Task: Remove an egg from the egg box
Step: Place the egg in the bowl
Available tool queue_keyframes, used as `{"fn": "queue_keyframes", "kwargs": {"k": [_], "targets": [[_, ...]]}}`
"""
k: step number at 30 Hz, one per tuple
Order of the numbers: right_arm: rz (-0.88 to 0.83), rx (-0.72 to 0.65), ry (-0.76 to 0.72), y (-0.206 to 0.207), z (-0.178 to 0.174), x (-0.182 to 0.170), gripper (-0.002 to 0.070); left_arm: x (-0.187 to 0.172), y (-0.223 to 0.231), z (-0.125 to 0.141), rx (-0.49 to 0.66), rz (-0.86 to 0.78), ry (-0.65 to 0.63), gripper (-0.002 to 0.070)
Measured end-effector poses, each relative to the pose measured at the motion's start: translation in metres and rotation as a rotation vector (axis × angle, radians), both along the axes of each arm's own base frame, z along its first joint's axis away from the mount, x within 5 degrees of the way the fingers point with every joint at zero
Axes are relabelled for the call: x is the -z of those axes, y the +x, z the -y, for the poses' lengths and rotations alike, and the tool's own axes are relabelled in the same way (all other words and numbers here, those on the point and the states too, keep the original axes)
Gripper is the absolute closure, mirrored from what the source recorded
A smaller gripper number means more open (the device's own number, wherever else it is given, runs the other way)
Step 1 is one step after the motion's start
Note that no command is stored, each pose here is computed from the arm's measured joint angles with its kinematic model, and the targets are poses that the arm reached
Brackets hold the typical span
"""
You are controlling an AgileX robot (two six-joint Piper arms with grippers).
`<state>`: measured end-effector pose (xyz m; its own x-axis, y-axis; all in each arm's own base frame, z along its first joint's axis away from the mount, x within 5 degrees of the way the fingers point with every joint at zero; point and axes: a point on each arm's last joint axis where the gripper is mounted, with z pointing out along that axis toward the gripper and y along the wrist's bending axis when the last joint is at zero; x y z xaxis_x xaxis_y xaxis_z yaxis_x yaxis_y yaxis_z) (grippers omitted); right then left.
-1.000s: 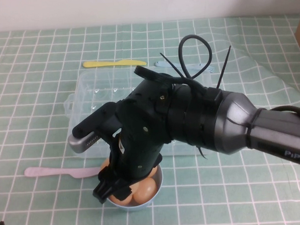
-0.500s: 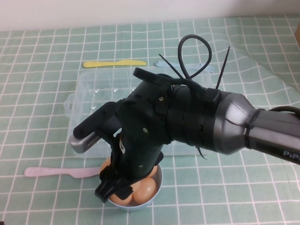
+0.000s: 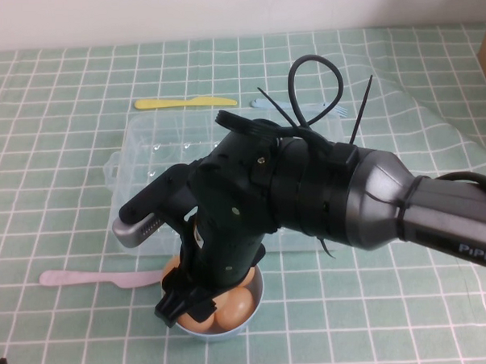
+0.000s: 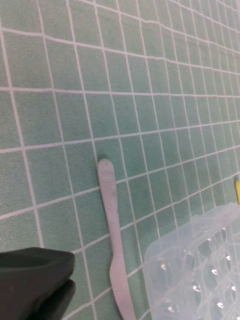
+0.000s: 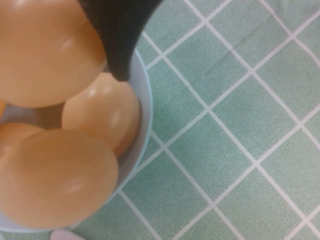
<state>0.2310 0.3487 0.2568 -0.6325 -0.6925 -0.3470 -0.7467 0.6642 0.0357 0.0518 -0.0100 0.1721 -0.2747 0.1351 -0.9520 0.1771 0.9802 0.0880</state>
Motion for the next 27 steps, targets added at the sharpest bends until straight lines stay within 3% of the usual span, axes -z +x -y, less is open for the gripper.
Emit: {"fn": "queue_keyframes", "kwargs": {"k": [27], "targets": [[0.004,-0.001,-0.002,0.0003,0.0002,0.0,0.0192,0.0,0.0,0.0,0.0,0.0,0.0,0.0679]]}}
